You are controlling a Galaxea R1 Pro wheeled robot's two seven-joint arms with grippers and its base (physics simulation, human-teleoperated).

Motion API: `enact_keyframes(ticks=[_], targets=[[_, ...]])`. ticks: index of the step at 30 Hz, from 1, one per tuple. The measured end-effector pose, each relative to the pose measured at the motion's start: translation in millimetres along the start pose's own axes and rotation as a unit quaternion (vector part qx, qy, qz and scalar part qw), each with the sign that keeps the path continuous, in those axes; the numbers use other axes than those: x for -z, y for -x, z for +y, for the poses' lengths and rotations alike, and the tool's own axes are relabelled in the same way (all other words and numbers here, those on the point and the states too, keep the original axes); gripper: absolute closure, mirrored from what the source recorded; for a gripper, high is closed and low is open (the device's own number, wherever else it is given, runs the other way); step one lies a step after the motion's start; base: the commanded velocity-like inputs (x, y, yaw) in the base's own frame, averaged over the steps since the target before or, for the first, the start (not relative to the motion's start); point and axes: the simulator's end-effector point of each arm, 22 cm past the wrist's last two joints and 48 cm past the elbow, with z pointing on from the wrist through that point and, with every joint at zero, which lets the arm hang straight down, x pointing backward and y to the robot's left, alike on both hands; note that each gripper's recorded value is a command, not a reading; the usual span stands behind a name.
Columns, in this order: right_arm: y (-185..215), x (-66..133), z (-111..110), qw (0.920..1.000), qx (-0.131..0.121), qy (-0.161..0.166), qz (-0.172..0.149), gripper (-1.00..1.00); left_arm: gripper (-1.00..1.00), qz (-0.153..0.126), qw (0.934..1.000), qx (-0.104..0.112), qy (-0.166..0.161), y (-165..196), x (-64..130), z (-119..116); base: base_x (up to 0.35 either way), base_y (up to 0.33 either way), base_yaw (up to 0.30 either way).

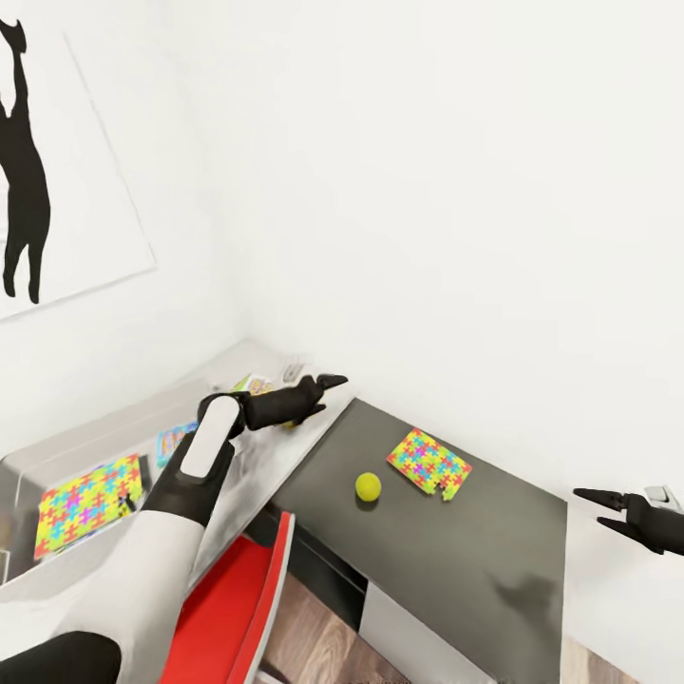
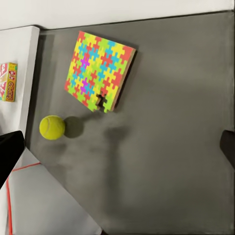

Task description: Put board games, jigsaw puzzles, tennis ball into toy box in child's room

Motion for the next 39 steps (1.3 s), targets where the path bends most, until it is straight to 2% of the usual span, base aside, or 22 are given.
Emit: enact_keyframes(ticks=[5, 16, 25, 29, 39], targets=[[-0.7, -0.9, -1.8, 1.0, -0.001, -0.001, 0.001, -1.0, -1.0, 0.018, 0.9994, 0.011, 0.029, 7.1, -17.1, 10.4, 0.0, 0.0, -0.25], [-2.7, -3.0, -4.8, 1.0, -0.004, -0.003, 0.004, -1.0, -1.0, 0.043, 0.9947, 0.029, 0.089, 15.7, -32.9, 38.4, 0.0, 0.0, -0.252], [-4.1, -4.5, -6.9, 1.0, -0.005, -0.004, 0.006, -1.0, -1.0, 0.048, 0.99, 0.035, 0.128, 16.1, -31.4, 64.3, 0.0, 0.0, -0.248], [-5.1, -5.3, -7.4, 0.9999, -0.007, -0.004, 0.007, -1.0, -1.0, 0.045, 0.9864, 0.045, 0.151, 17.9, -23.9, 85.3, 0.0, 0.0, -0.144], [-5.3, -5.5, -4.6, 1.0, -0.004, -0.001, 0.007, -1.0, -1.0, 0.045, 0.984, 0.053, 0.164, 18.5, -17.9, 98.3, 0.0, 0.0, -0.149]])
